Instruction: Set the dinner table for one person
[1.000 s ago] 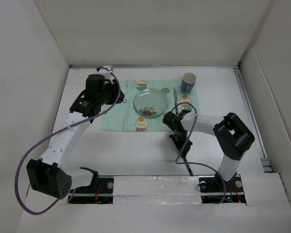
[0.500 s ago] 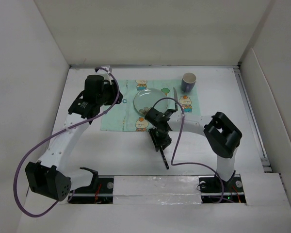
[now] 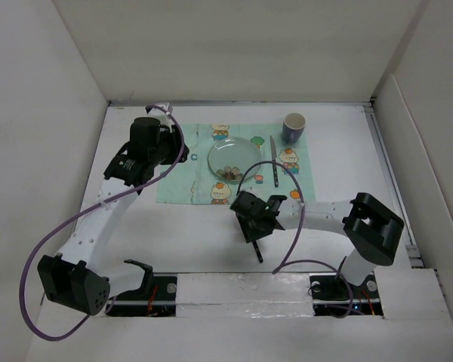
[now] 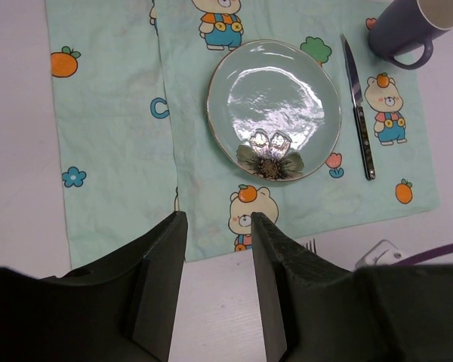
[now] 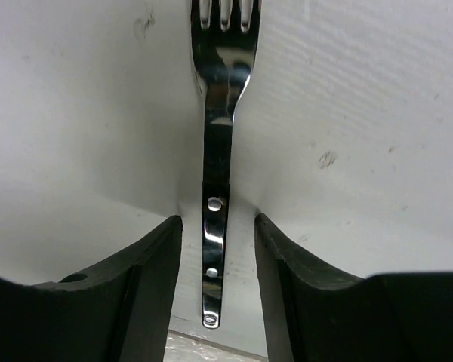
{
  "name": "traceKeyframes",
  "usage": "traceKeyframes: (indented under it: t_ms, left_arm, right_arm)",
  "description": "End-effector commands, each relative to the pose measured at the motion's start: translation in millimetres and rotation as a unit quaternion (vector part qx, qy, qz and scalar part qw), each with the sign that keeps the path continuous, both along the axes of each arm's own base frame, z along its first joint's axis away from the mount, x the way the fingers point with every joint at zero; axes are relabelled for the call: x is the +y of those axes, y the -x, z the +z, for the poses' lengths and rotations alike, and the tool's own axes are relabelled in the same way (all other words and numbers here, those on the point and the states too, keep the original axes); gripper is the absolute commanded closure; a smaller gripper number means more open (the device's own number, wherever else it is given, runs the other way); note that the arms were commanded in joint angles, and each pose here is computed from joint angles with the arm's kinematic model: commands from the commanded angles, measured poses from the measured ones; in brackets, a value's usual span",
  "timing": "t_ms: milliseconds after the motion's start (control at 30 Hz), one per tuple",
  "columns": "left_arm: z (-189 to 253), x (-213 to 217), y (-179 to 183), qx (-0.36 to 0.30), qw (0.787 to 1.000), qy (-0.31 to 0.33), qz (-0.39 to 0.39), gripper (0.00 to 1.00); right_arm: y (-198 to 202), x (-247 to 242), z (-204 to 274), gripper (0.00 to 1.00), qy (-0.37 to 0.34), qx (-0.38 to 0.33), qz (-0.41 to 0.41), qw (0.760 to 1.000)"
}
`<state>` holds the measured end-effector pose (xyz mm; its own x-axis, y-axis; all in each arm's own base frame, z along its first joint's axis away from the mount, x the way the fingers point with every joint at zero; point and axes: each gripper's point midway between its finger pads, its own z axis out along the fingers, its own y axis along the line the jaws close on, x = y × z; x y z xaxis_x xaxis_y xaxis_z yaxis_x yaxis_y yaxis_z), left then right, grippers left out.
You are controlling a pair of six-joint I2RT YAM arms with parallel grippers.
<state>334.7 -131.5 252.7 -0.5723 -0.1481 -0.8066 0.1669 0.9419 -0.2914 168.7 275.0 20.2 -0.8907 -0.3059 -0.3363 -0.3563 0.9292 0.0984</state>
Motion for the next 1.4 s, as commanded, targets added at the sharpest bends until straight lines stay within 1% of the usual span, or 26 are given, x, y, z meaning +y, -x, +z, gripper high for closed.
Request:
traceKeyframes:
  t_ms: [0, 33, 67, 133, 167, 200, 233, 267, 367, 400, 467, 500, 533, 600, 633, 700, 733, 767, 833, 867, 900, 933, 967, 1067, 1167, 1367]
  left_arm:
    - [27.5, -3.1, -6.2, -0.035, 0.999, 0.007, -0.004, 0.64]
    - [28.0, -4.5, -7.5, -0.034, 0.999, 0.009, -0.006, 0.64]
    - [29.6, -5.0, -7.5, -0.034, 0.999, 0.01, -0.007, 0.64]
    - [31.8, -6.0, -8.4, -0.035, 0.999, 0.012, -0.008, 0.64]
    - [31.9, -5.9, -8.1, -0.034, 0.999, 0.012, -0.008, 0.64]
    - [34.3, -4.8, -6.8, -0.035, 0.999, 0.013, -0.005, 0.64]
    - [34.3, -4.8, -6.8, -0.035, 0.999, 0.013, -0.005, 0.64]
    - [35.4, -4.5, -6.6, -0.035, 0.999, 0.013, -0.004, 0.64]
    - [37.9, -1.5, -5.3, -0.028, 1.0, 0.012, 0.007, 0.64]
    - [40.5, -0.1, -6.1, -0.023, 1.0, 0.009, 0.011, 0.64]
    - [45.2, 3.2, -6.4, -0.021, 0.999, 0.008, 0.024, 0.65]
    - [56.2, 7.1, -4.8, -0.029, 0.999, 0.013, 0.037, 0.65]
    - [59.8, 7.4, -3.9, -0.031, 0.999, 0.016, 0.039, 0.66]
    - [73.1, 17.4, 1.1, -0.045, 0.997, 0.019, 0.065, 0.68]
    - [75.5, 18.7, 3.9, -0.047, 0.996, 0.022, 0.068, 0.7]
    - [71.7, 21.9, 14.2, -0.039, 0.996, 0.024, 0.072, 0.71]
    - [67.9, 22.7, 17.4, -0.033, 0.996, 0.028, 0.076, 0.72]
    - [63.4, 22.7, 21.5, -0.026, 0.996, 0.03, 0.075, 0.72]
    - [48.4, 13.4, 31.5, -0.005, 0.997, 0.037, 0.06, 0.73]
    - [45.4, 9.3, 34.6, -0.002, 0.998, 0.038, 0.054, 0.73]
    - [45.3, 2.6, 36.7, 0.001, 0.998, 0.048, 0.046, 0.73]
    - [45.3, 2.6, 36.7, 0.001, 0.998, 0.048, 0.046, 0.73]
    - [47.2, -3.6, 37.2, 0.003, 0.998, 0.057, 0.032, 0.73]
    - [57.2, -2.6, 32.8, -0.008, 0.998, 0.053, 0.034, 0.73]
    - [59.6, -5.0, 31.1, -0.012, 0.998, 0.048, 0.029, 0.73]
    - [46.2, -5.0, 30.4, -0.006, 0.999, 0.043, 0.028, 0.73]
  right_arm:
    - [10.3, -6.9, -18.1, 0.55, 0.021, -0.012, -0.014, 1.0]
    - [11.8, -3.7, -19.5, 0.61, 0.019, -0.013, -0.01, 1.0]
    - [12.0, 0.6, -18.8, 0.75, 0.018, -0.016, -0.007, 1.0]
    - [14.9, 4.6, -18.9, 0.89, 0.033, -0.024, 0.002, 0.999]
    - [10.0, 17.6, -6.1, 0.97, 0.02, -0.036, 0.005, 0.999]
    - [4.6, 25.8, 13.9, 1.0, 0.016, -0.052, 0.008, 0.998]
    - [4.5, 25.9, 14.1, 1.0, 0.016, -0.052, 0.008, 0.998]
    - [-3.3, 43.3, 36.3, 1.0, -0.01, -0.065, 0.014, 0.998]
    - [-14.5, 65.6, 79.5, 1.0, -0.044, -0.088, 0.028, 0.995]
    - [-28.3, 81.9, 102.8, 1.0, -0.07, -0.101, 0.026, 0.992]
    - [-48.4, 95.3, 119.2, 1.0, -0.091, -0.105, 0.024, 0.99]
    - [-63.3, 111.3, 143.4, 1.0, -0.121, -0.121, 0.02, 0.985]
    - [-81.2, 114.8, 132.0, 1.0, -0.112, -0.117, 0.008, 0.987]
    - [-101.8, 129.2, 136.4, 1.0, -0.124, -0.118, 0.011, 0.985]
    - [-119.3, 146.3, 137.6, 1.0, -0.131, -0.124, 0.012, 0.983]
    - [-146.3, 154.5, 135.5, 1.0, -0.134, -0.132, 0.007, 0.982]
    - [-163.8, 166.9, 153.7, 1.0, -0.155, -0.148, 0.002, 0.977]
    - [-181.2, 169.8, 127.2, 1.0, -0.141, -0.134, -0.006, 0.981]
    - [-199.5, 176.0, 122.0, 1.0, -0.142, -0.134, -0.014, 0.981]
    - [-210.5, 188.7, 120.3, 1.0, -0.15, -0.141, -0.016, 0.978]
    - [-231.9, 185.5, 113.4, 1.0, -0.149, -0.14, -0.034, 0.978]
    - [-232.1, 185.4, 113.4, 1.0, -0.149, -0.14, -0.034, 0.978]
    - [-242.1, 191.6, 110.2, 1.0, -0.157, -0.139, -0.04, 0.977]
    - [-258.8, 198.4, 106.4, 1.0, -0.183, -0.138, -0.056, 0.972]
    - [-260.0, 205.3, 91.6, 1.0, -0.192, -0.126, -0.065, 0.971]
    - [-268.9, 208.3, 71.7, 1.0, -0.204, -0.112, -0.102, 0.967]
